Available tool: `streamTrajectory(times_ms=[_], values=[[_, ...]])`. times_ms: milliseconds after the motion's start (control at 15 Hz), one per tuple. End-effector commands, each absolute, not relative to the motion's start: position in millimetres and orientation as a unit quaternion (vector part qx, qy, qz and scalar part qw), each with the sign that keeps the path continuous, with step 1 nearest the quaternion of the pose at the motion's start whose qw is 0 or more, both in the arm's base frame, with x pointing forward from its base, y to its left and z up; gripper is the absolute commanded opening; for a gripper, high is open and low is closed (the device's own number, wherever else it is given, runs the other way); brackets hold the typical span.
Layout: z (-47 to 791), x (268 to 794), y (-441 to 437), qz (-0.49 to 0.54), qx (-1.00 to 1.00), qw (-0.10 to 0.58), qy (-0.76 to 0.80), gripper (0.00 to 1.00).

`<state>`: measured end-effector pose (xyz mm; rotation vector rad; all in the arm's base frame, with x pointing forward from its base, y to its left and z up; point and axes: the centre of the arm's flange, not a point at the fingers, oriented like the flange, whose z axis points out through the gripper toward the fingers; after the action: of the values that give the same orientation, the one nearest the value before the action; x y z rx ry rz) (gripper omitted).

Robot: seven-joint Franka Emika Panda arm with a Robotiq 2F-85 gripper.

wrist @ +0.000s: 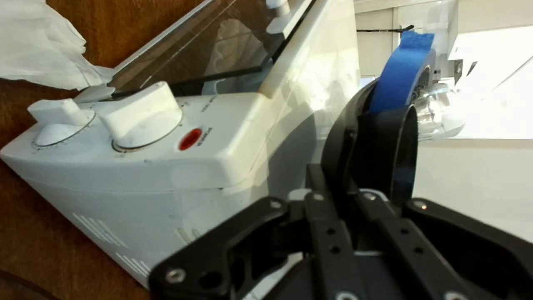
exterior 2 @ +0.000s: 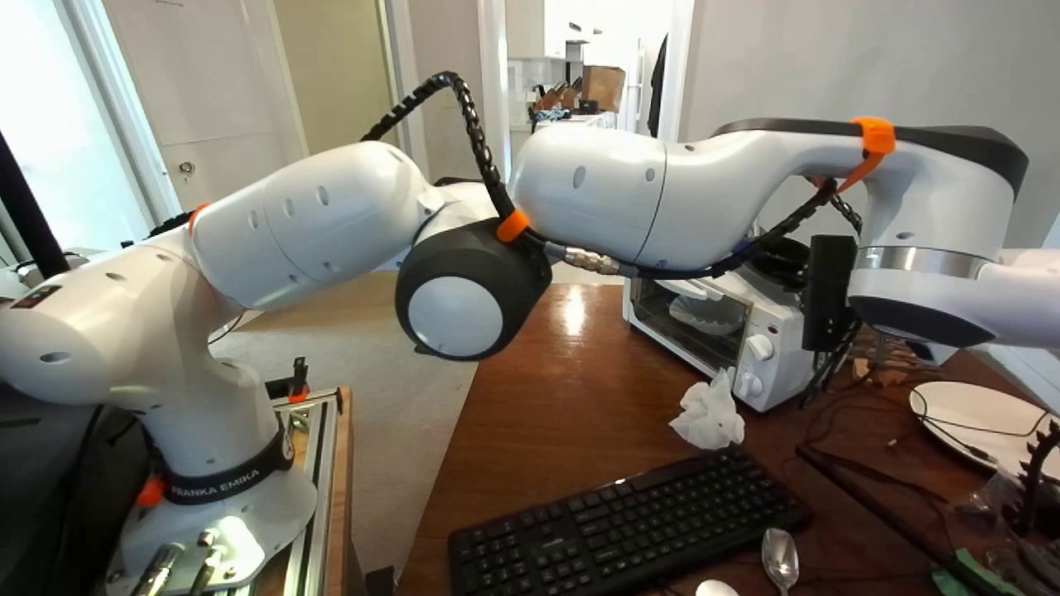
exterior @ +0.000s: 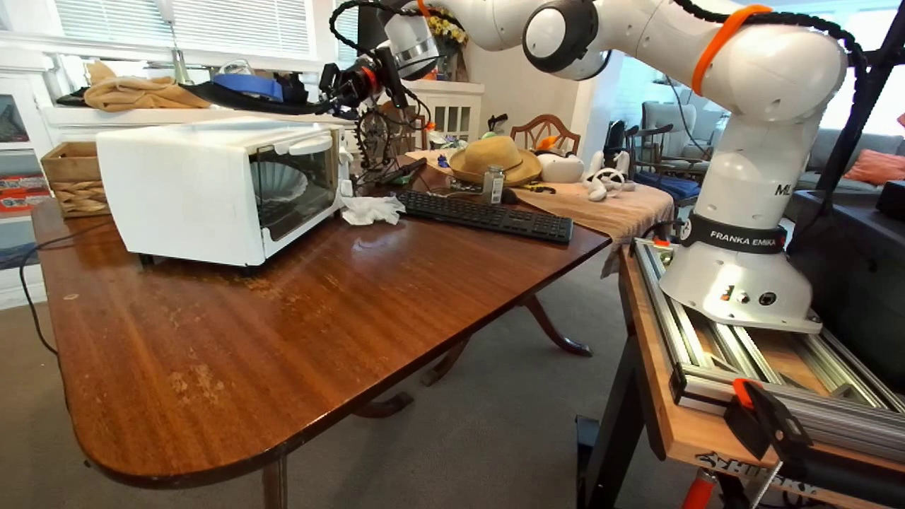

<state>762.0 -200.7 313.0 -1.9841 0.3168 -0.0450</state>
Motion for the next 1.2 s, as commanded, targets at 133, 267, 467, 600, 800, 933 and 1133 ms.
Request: streamTrajectory(times_ms=[133, 267, 467, 600, 800, 933, 1133], values=[[323, 802, -198, -0.02, -0.83, 0.541, 0.134, 0.02], [324, 805, -192, -0.018, -0.83, 0.542, 0.133, 0.02], [325, 808, -185, -0.016, -0.831, 0.541, 0.13, 0.02], [325, 809, -181, -0.015, -0.832, 0.54, 0.129, 0.02], [326, 812, -180, -0.016, -0.833, 0.538, 0.127, 0.02], [325, 813, -180, -0.018, -0.835, 0.535, 0.127, 0.02], [324, 810, -181, -0.023, -0.832, 0.541, 0.122, 0.1]])
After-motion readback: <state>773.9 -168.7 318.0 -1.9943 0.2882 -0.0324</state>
